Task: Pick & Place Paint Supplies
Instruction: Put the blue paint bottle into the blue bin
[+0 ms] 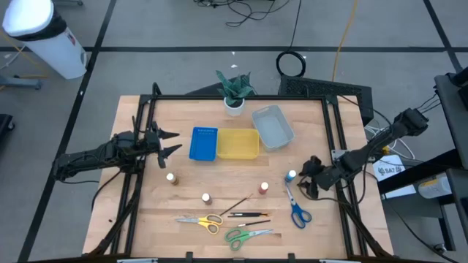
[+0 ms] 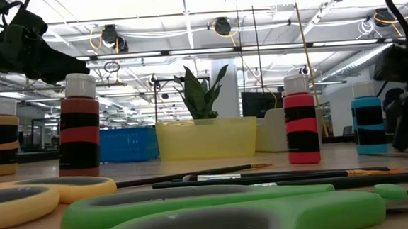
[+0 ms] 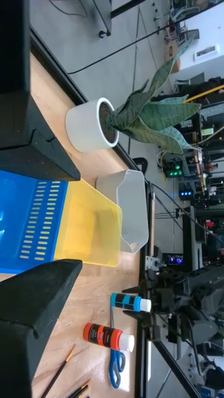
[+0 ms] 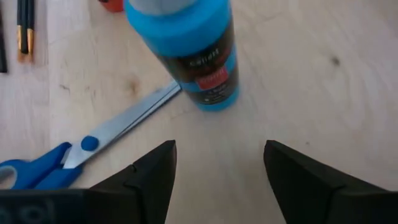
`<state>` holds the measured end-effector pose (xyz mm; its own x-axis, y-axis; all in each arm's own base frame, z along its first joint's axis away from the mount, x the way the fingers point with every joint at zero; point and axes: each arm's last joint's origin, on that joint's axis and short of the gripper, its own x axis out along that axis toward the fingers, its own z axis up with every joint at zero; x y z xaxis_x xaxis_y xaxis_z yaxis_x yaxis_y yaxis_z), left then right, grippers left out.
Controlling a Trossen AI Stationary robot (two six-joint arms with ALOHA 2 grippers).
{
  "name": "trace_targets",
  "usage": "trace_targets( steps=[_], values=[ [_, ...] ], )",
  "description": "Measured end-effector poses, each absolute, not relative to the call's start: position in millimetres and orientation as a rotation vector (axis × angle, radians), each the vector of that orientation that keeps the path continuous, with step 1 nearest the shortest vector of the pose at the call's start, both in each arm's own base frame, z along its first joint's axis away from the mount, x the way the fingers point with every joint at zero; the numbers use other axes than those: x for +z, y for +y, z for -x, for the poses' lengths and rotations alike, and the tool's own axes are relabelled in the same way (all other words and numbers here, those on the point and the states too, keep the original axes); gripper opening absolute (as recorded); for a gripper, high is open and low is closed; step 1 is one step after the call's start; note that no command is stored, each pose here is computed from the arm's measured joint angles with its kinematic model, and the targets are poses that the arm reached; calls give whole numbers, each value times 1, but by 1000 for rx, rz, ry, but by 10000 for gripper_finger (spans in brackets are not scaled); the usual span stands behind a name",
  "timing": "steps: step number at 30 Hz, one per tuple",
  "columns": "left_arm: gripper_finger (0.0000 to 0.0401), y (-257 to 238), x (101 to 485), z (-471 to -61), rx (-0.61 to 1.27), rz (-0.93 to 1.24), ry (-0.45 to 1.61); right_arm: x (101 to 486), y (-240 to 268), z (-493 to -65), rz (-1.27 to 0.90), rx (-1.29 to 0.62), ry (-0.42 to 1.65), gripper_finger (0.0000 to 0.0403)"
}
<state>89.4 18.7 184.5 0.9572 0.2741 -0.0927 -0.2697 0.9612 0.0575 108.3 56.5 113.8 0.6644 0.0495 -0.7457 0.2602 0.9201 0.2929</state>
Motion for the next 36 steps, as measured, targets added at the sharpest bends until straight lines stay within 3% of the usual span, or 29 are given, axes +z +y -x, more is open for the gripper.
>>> trace_targets(
  steps=[6,23,36],
  values=[
    [230,19,184,-89,276,-44,101,97,55,-105,-451,-77,753,212],
    [230,19,184,-89,276,-44,100,95,50,-110,-363,-167,687,200],
    [230,19,184,-89,276,-44,100,104,54,-119,-319,-116,565,201]
  ],
)
